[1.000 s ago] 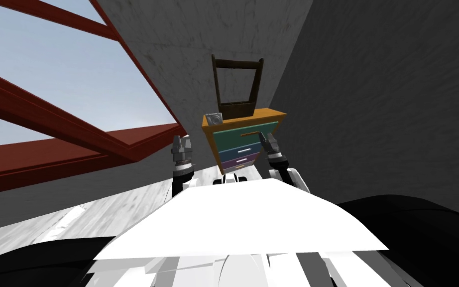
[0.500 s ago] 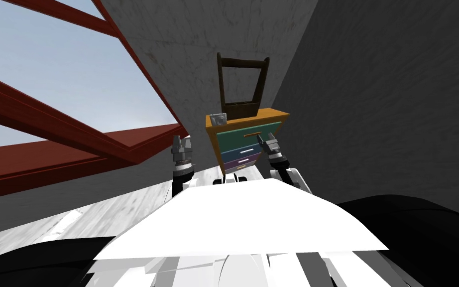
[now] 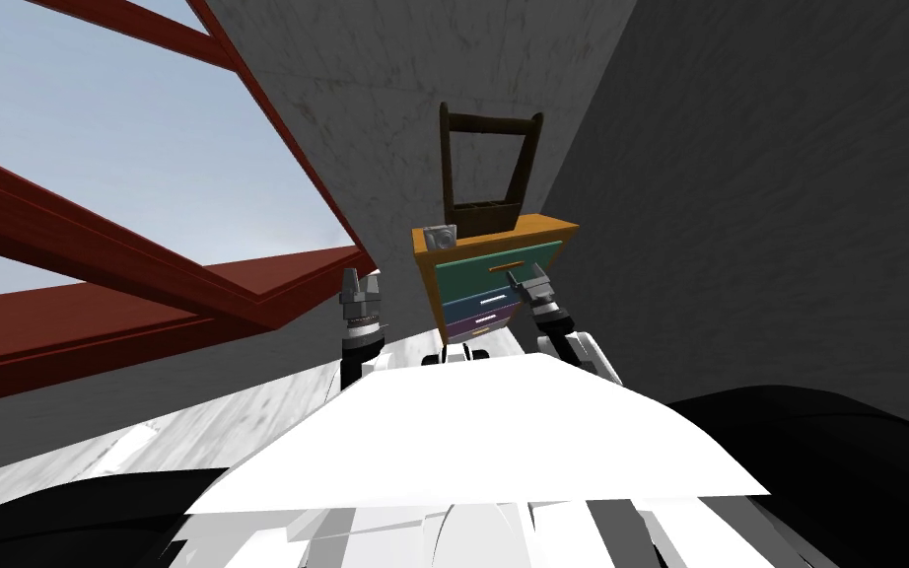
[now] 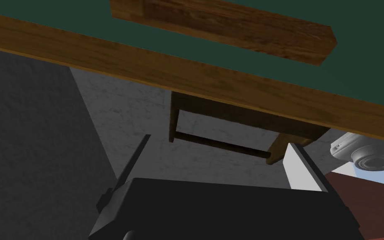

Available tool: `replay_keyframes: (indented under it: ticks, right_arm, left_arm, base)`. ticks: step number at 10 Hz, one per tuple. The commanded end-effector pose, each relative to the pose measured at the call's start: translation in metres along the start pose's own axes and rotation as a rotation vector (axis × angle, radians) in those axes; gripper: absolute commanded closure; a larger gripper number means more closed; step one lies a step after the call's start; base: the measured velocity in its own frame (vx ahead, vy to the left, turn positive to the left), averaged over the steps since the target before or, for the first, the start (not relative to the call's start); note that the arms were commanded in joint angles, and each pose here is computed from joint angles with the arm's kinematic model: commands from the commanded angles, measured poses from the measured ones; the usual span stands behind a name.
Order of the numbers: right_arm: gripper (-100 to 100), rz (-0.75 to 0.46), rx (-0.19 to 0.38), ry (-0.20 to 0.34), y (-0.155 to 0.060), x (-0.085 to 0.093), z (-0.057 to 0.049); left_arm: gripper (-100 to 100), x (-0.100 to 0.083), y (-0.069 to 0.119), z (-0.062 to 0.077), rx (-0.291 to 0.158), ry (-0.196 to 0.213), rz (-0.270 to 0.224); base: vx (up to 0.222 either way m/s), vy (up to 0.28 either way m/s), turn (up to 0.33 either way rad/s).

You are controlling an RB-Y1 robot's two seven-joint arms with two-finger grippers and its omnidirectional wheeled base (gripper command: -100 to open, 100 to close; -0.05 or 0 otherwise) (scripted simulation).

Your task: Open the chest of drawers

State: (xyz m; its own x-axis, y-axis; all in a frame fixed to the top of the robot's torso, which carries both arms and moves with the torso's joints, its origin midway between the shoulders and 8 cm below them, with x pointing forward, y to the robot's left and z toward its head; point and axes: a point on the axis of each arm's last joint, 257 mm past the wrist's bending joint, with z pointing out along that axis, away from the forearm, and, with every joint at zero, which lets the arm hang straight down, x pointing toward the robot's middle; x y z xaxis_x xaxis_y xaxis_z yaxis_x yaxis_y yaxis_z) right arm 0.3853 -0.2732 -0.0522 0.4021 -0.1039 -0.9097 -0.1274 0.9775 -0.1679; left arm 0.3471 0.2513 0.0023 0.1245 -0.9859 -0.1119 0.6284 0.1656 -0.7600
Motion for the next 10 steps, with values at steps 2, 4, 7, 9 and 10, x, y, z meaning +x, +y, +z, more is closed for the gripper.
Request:
replay_keyframes:
  ticks: [2,4,7,9,10]
  right_arm:
    - [-100,-0.171,-0.022,0.040,-0.002,0.012,-0.002]
    - [-100,-0.323,-0.048,0.077,-0.005,0.025,-0.005]
    - [-100,-0.479,-0.079,0.112,-0.010,0.037,-0.008]
    - [-100,-0.563,-0.097,0.128,-0.012,0.043,-0.009]
    - [-100,-0.635,-0.114,0.142,-0.015,0.049,-0.011]
  left_arm:
    - [0,0.000,0.000,0.000,0.000,0.000,0.000]
    - [0,0.000,0.000,0.000,0.000,0.000,0.000]
    - [0,0.000,0.000,0.000,0.000,0.000,0.000]
    - [0,0.000,0.000,0.000,0.000,0.000,0.000]
    - [0,0.000,0.000,0.000,0.000,0.000,0.000]
  base:
    - [0.021,0.066,-0.028]
    - [0.025,0.070,-0.029]
    - [0.018,0.066,-0.026]
    - [0.014,0.057,-0.020]
    - [0.023,0.074,-0.036]
